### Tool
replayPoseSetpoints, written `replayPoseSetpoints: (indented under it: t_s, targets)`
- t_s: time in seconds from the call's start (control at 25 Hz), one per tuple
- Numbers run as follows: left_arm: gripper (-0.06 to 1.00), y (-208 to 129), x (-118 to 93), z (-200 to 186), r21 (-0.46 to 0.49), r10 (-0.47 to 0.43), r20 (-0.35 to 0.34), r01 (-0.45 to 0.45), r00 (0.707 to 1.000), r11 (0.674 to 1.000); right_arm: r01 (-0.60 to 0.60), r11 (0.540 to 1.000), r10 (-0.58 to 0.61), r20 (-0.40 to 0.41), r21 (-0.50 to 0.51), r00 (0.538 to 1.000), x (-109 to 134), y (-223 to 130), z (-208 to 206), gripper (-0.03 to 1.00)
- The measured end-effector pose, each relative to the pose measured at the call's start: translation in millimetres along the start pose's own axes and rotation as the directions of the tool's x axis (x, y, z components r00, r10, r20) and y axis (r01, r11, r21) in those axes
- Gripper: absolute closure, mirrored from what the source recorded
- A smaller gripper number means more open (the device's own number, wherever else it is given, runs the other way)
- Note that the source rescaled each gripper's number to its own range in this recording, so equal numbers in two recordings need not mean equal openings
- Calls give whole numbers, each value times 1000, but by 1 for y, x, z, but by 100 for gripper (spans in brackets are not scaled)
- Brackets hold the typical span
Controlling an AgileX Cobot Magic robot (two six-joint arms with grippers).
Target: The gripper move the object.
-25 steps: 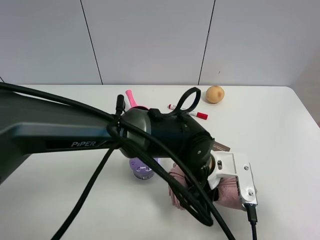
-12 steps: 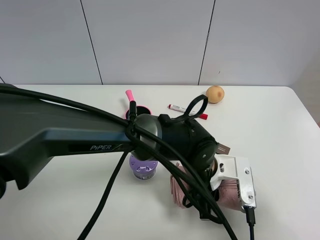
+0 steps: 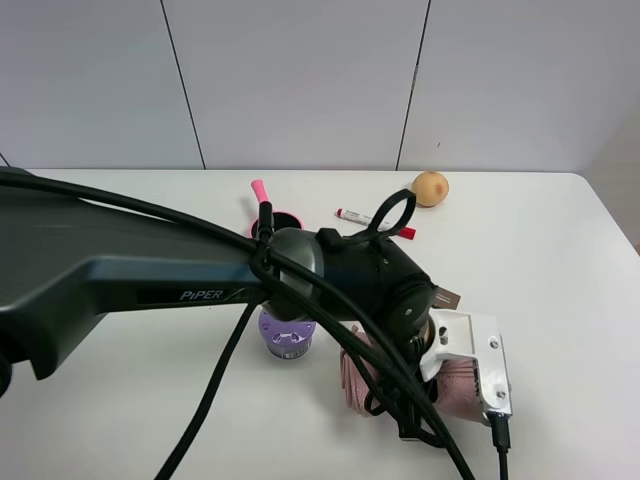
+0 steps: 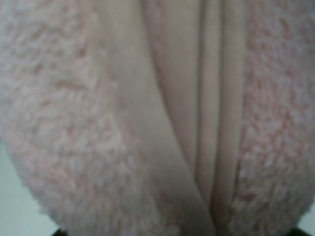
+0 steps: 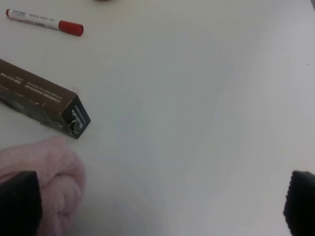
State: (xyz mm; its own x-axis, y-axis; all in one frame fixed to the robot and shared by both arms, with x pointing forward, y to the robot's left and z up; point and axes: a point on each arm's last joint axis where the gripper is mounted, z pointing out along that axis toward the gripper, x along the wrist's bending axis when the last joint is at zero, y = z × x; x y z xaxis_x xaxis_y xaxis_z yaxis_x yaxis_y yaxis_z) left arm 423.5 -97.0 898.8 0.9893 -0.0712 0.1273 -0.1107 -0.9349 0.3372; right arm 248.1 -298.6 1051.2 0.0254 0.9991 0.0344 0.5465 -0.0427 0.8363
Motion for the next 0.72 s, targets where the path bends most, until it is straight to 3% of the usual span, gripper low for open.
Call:
replayPoseSetpoints:
  t_s: [0.12, 0.16, 0.28, 0.36, 0.48, 0.72]
  targets:
    - [90, 2, 0, -6, 22, 2, 19, -3, 1000, 1000, 0, 1000, 0, 0, 0, 1000, 0, 0, 0, -3]
    - [81, 5, 2, -9, 20, 5, 17, -5, 1000, 1000, 0, 1000, 0, 0, 0, 1000, 0, 0, 0, -3]
    - [36, 12, 5, -16, -9, 7, -1, -7, 1000, 1000, 0, 1000, 0, 0, 0, 1000, 0, 0, 0, -3]
    - [18, 14, 7, -18, -23, 8, -11, -8, 1000, 1000, 0, 1000, 0, 0, 0, 1000, 0, 0, 0, -3]
    - [11, 15, 7, -18, -30, 4, -17, -4, 1000, 1000, 0, 1000, 0, 0, 0, 1000, 0, 0, 0, -3]
    - [10, 15, 7, -19, -25, -8, -13, 8, 1000, 1000, 0, 1000, 0, 0, 0, 1000, 0, 0, 0, -3]
